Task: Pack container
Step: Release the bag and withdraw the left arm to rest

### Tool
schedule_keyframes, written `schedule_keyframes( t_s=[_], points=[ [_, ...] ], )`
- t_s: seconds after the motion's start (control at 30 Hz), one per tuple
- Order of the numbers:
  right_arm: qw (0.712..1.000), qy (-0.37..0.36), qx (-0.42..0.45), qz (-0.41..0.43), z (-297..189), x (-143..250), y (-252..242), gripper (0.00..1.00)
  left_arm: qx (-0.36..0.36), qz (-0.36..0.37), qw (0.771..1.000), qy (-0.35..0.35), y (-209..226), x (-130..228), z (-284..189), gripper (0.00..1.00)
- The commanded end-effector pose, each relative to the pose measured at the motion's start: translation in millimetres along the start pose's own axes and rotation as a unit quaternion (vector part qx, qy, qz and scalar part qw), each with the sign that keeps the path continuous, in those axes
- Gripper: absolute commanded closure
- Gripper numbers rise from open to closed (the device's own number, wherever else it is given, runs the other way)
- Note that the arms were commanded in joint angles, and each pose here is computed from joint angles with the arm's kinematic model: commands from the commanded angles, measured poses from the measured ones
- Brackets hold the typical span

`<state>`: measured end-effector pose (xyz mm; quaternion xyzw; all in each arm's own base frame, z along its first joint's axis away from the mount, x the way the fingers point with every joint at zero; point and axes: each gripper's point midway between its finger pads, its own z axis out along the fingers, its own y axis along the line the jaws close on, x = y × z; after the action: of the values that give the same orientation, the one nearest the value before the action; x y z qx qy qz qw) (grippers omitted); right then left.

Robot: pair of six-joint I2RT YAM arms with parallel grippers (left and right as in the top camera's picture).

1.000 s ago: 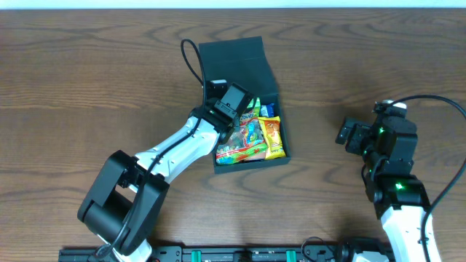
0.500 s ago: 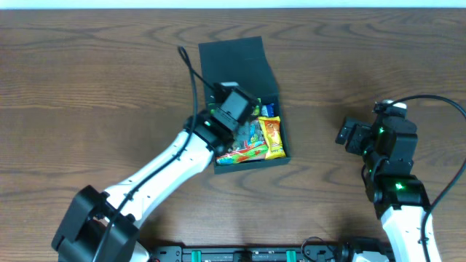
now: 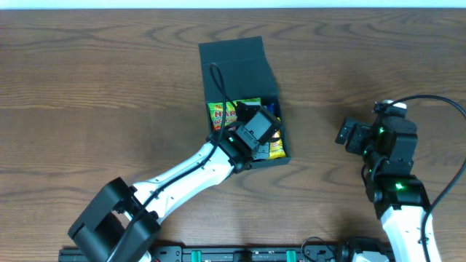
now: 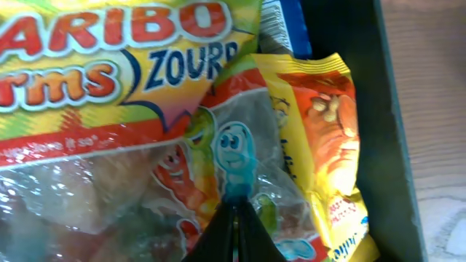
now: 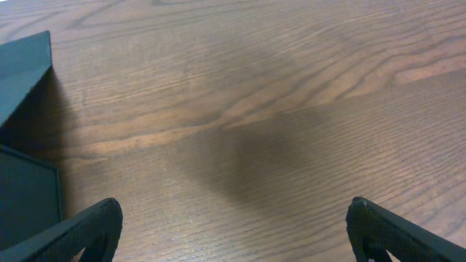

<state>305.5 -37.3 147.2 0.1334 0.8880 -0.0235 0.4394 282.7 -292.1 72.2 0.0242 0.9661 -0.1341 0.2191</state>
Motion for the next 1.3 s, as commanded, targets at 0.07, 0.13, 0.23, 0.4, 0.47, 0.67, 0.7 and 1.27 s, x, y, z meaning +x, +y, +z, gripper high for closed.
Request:
schedule_keyframes(
  t_s=[0.07, 0.13, 0.23, 0.4, 0.47, 0.67, 0.7, 1.27],
  points=[
    [1.0, 0.002, 0.01, -0.003, 1, 3, -5, 0.01, -0.017, -0.005, 1.0, 0.021, 6, 11, -2, 0.94],
    [1.0, 0.002, 0.01, -0.003, 1, 3, -5, 0.01, -0.026, -0.006, 1.0, 0.011, 9, 5, -13, 0.94],
    [1.0, 0.002, 0.01, -0.003, 1, 3, -5, 0.01, -0.043, -0.012, 0.999, -0.03, 16, -13, -40, 0.94],
    [1.0, 0.002, 0.01, -0.003, 1, 3, -5, 0.01, -0.051, -0.024, 0.994, -0.099, 33, -37, -100, 0.94],
    [1.0, 0.002, 0.01, -0.003, 1, 3, -5, 0.01, -0.059, -0.031, 0.991, -0.115, 46, -40, -124, 0.94],
    [1.0, 0.002, 0.01, -0.003, 1, 3, -5, 0.01, -0.11, -0.089, 0.979, -0.149, 114, -49, -180, 0.94],
    [1.0, 0.002, 0.01, -0.003, 1, 3, -5, 0.01, -0.12, -0.108, 0.976, -0.148, 130, -49, -187, 0.94],
    [1.0, -0.008, 0.006, 0.0, 1, -2, -3, 0.01, -0.2, -0.361, 0.898, -0.153, 290, -25, -252, 0.94]
  ],
)
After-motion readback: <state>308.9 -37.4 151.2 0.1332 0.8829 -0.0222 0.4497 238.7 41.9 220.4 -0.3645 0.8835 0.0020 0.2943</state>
